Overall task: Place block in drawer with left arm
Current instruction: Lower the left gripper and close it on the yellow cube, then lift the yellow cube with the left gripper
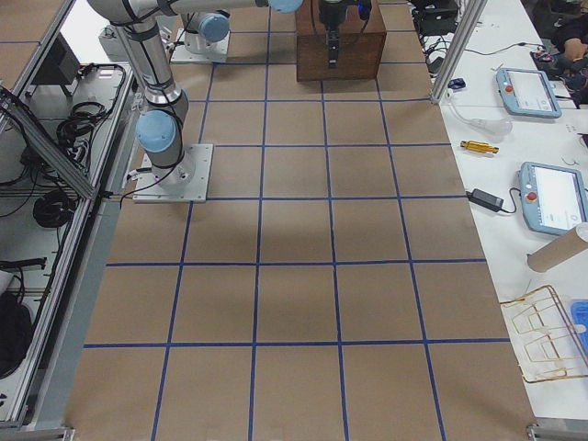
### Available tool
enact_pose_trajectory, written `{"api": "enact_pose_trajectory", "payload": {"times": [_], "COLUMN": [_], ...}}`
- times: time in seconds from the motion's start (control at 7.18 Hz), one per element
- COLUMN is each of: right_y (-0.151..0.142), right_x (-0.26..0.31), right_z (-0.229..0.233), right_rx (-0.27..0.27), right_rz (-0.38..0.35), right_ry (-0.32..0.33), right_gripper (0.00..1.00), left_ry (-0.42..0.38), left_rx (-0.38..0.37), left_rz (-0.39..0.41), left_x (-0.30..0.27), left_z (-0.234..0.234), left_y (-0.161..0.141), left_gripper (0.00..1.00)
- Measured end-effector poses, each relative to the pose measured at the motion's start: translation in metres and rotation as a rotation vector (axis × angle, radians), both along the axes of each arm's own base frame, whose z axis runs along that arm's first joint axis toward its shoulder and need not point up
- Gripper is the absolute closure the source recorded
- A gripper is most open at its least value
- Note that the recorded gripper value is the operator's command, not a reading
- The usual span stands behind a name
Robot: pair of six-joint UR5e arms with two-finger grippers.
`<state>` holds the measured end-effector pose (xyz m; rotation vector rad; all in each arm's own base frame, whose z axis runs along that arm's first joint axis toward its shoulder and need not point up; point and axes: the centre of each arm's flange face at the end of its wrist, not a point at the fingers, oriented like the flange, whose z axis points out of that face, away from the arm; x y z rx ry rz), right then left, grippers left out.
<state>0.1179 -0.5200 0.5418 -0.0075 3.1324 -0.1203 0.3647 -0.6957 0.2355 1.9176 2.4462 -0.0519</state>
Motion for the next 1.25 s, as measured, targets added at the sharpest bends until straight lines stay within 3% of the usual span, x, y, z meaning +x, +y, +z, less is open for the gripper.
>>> {"api": "enact_pose_trajectory", "payload": {"times": [0.42,1.25], "right_y": [0.0,0.0], "right_x": [0.0,0.0], "right_z": [0.0,0.0], "right_rx": [0.0,0.0], "right_rz": [-0.001,0.0], "right_ry": [-0.001,-0.001], "right_gripper": [0.0,0.0], "left_ry": [0.027,0.047], "left_rx": [-0.033,-0.017], "left_rz": [-0.137,-0.129], "left_x": [0.005,0.017], "left_z": [-0.017,-0.032], "left_y": [-0.005,0.004], "left_gripper": [0.04,0.04]}}
